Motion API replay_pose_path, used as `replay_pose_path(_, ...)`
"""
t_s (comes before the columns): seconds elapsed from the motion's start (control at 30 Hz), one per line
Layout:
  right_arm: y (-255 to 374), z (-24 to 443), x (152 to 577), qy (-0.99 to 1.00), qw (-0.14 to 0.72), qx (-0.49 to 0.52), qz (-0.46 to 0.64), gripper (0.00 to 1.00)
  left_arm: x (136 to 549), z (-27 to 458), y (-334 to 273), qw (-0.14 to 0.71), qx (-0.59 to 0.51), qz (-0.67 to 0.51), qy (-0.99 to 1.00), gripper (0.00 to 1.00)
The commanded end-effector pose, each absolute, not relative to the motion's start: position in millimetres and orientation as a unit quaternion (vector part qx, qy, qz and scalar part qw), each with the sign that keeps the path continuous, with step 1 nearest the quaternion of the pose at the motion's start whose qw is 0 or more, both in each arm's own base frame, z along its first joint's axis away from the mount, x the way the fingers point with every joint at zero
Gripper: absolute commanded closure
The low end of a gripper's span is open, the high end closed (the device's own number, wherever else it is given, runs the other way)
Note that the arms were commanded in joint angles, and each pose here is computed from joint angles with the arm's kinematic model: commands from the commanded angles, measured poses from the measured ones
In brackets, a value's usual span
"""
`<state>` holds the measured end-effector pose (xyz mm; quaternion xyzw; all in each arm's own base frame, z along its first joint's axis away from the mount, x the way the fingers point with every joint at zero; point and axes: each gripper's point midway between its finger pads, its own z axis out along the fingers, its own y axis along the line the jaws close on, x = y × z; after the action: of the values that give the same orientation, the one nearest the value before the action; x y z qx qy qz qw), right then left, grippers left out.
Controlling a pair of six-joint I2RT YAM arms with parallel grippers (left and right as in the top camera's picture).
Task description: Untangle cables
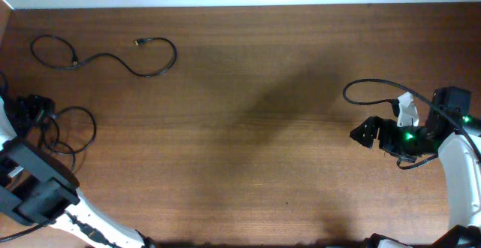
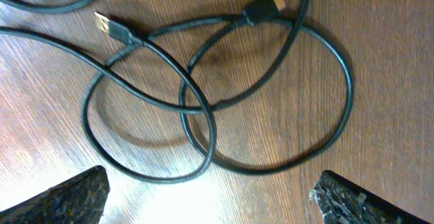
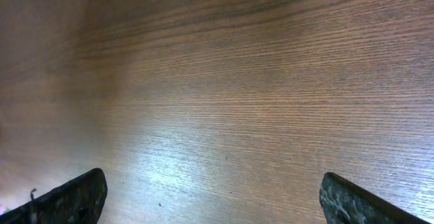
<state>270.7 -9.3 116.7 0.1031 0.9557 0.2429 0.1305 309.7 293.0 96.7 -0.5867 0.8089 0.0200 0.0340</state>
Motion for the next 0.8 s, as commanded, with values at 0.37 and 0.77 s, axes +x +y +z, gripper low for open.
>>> replay_pose_path(0.37, -13.0, 125.5, 274.3, 0.956, 0.147, 0.095, 0.235, 0.01, 385.0, 125.1, 184.4, 0.067, -0.339, 0.006, 0.938, 0.01)
replay_pose_path(0.77, -13.8, 125.9, 276.3, 0.956, 0.151, 0.096, 0.234, 0.01, 413.3, 133.9, 1.5, 0.053, -0.085, -0.005, 0.995, 0.01)
